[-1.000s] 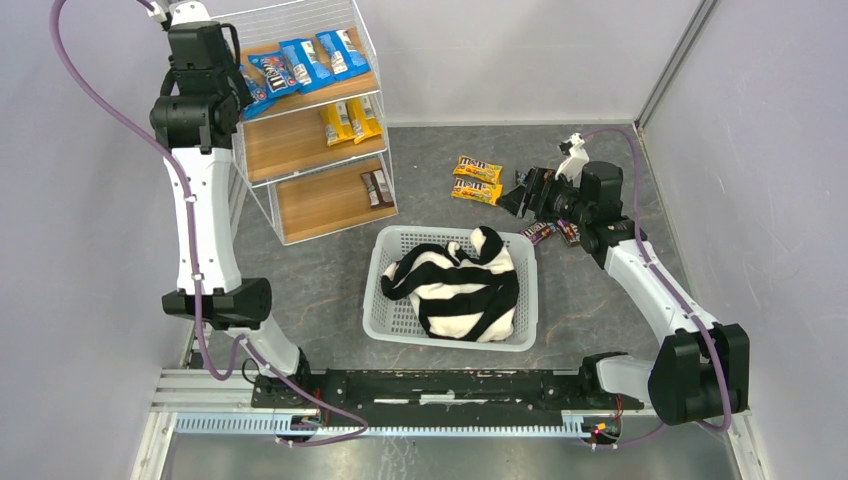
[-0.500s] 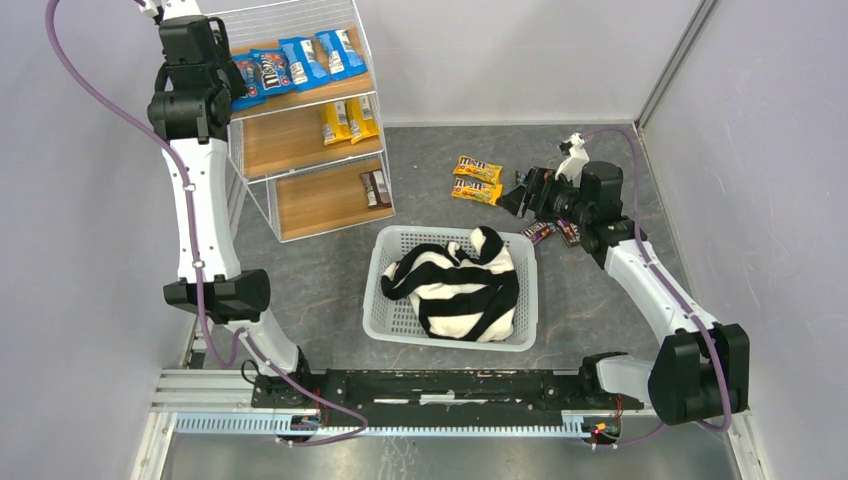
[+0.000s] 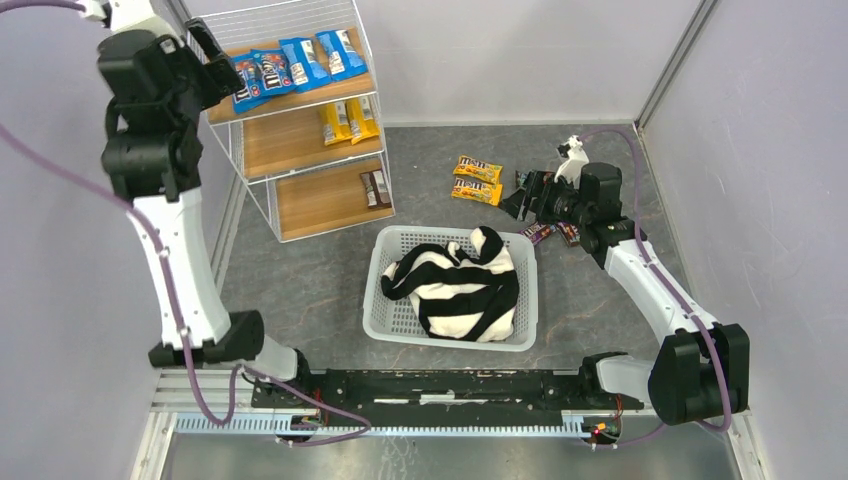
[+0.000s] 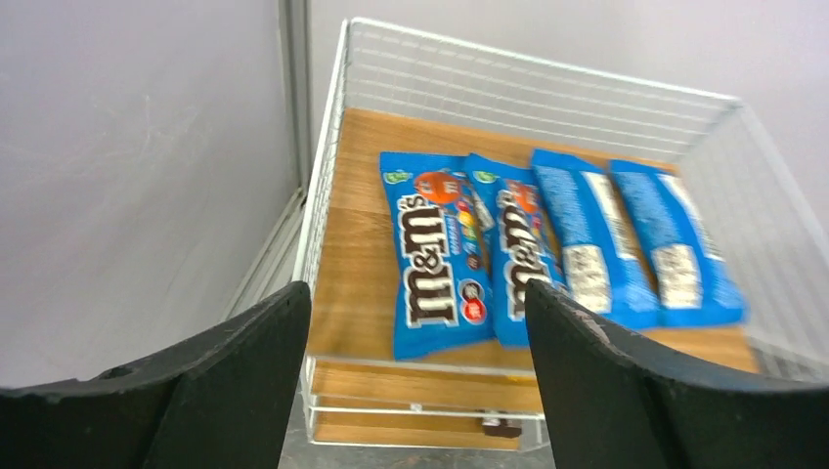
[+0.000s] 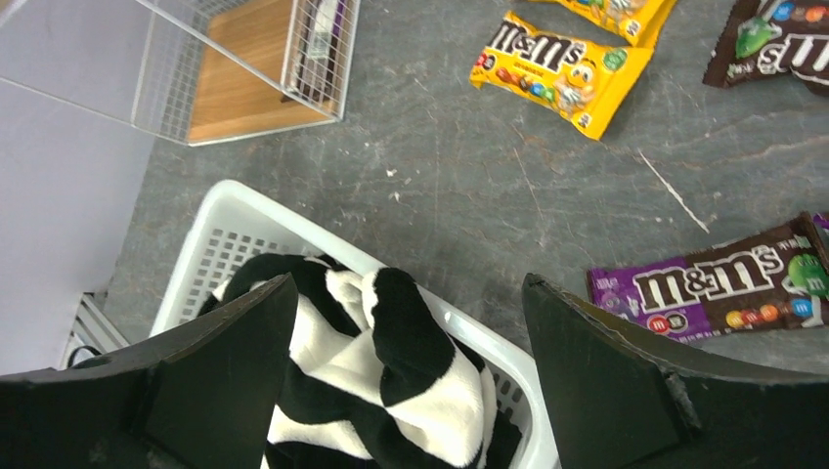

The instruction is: Place and organize the candy bags onto the shelf

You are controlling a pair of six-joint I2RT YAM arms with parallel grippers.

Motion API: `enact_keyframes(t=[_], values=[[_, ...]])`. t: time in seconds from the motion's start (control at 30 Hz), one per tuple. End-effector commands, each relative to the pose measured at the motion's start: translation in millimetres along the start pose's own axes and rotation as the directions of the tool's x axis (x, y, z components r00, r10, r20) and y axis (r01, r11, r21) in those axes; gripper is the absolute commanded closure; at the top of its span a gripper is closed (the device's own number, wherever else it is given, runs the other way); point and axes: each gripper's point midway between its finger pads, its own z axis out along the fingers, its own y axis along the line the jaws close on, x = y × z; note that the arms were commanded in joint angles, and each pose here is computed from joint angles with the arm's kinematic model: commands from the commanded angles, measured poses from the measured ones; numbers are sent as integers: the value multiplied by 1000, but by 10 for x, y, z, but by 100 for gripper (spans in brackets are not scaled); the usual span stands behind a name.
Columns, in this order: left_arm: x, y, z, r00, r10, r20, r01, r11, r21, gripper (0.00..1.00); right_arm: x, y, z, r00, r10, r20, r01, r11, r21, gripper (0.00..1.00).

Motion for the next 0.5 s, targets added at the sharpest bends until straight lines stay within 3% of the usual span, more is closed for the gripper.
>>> enact_keyframes(t=[0.0, 0.13, 0.27, 0.47], values=[[-227, -272, -507, 994, -81, 70, 66, 979, 194, 12, 83, -73, -24, 998, -48, -39, 50, 998, 39, 7], [166, -670, -759, 994, -96, -56, 111, 890, 442, 9, 218, -185, -94, 995, -76, -57, 81, 993, 86, 6], [575, -1062, -1099, 978, -103, -181, 201, 704, 682, 7, 243, -352, -121, 990, -121, -74, 132, 978, 163, 5], [1176, -1208, -1354, 951, -87, -298, 291, 582, 759, 3, 134, -589, -9, 984, -155, -82, 171, 952, 252, 5]])
